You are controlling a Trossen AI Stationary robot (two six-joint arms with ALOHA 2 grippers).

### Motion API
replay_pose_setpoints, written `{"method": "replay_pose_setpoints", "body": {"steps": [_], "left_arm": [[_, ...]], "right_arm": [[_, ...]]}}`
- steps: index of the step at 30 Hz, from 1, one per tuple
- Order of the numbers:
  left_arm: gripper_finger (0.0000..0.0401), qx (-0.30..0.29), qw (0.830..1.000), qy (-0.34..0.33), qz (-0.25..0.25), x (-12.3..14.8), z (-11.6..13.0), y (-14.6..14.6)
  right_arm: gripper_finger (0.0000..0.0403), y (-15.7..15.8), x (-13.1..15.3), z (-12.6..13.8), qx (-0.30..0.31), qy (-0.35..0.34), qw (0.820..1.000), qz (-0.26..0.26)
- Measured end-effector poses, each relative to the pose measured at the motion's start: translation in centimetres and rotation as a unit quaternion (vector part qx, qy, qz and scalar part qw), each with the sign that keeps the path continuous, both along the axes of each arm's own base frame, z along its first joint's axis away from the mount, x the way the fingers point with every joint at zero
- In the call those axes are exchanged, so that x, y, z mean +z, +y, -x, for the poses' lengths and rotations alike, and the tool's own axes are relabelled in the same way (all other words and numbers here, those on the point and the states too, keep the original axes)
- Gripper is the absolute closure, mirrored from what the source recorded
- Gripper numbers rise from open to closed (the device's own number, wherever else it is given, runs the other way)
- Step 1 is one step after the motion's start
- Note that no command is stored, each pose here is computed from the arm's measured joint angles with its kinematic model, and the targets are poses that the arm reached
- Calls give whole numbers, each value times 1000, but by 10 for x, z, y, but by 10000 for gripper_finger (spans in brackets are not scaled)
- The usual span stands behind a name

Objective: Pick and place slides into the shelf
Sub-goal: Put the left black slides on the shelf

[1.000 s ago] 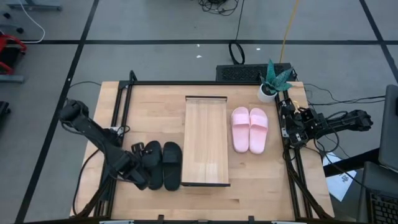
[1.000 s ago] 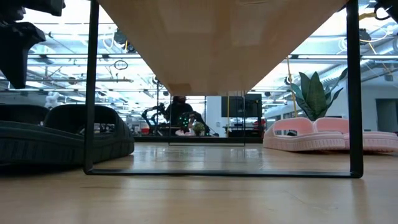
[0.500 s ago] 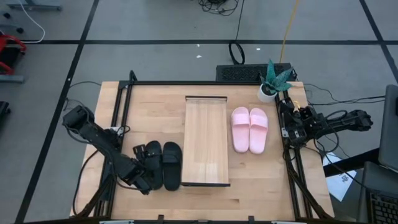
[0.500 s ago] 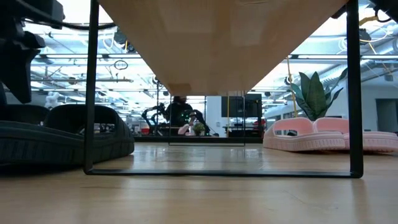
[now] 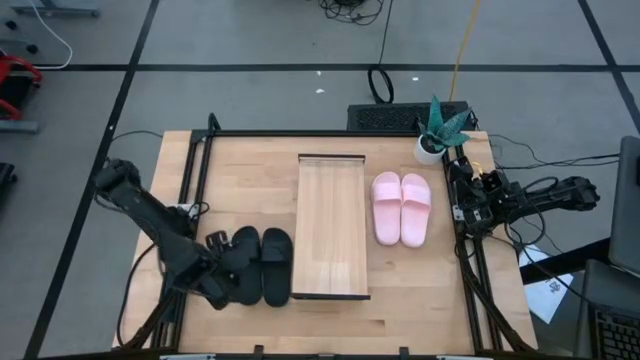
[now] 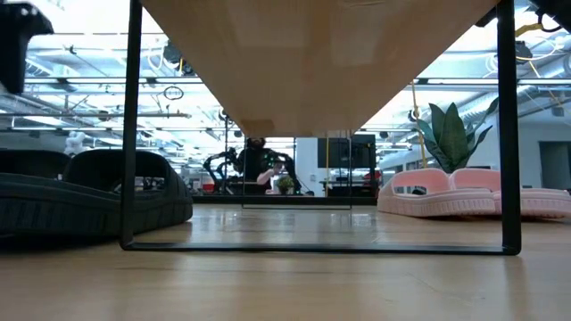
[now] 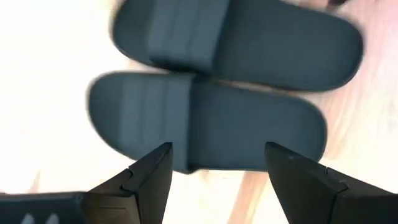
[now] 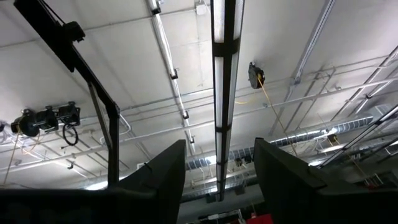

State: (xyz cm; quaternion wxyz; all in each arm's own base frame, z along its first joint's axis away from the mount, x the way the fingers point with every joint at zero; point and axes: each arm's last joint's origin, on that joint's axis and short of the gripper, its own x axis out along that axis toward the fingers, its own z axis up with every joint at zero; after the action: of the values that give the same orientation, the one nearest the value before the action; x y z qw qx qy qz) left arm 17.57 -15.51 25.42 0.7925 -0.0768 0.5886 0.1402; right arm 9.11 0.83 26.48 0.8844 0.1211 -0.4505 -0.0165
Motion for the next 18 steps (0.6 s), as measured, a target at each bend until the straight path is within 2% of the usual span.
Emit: {"method": "replay_pose_setpoints", "body": {"steps": [4, 8, 12, 18], "left_arm": [[148, 12, 1000, -24, 15, 18, 13, 24], [148, 19, 999, -32, 24, 20, 21, 51], [148, 22, 999, -2, 46, 6, 24, 79], [148, 3, 989, -2, 149, -25, 20, 111]], "right_arm": [[225, 0, 0, 0, 0, 1, 1000, 0], [225, 0, 0, 0, 0, 3, 1000, 1], [225, 0, 0, -1, 0, 3, 1000, 1], [225, 0, 0, -1, 0, 3, 1000, 1]]}}
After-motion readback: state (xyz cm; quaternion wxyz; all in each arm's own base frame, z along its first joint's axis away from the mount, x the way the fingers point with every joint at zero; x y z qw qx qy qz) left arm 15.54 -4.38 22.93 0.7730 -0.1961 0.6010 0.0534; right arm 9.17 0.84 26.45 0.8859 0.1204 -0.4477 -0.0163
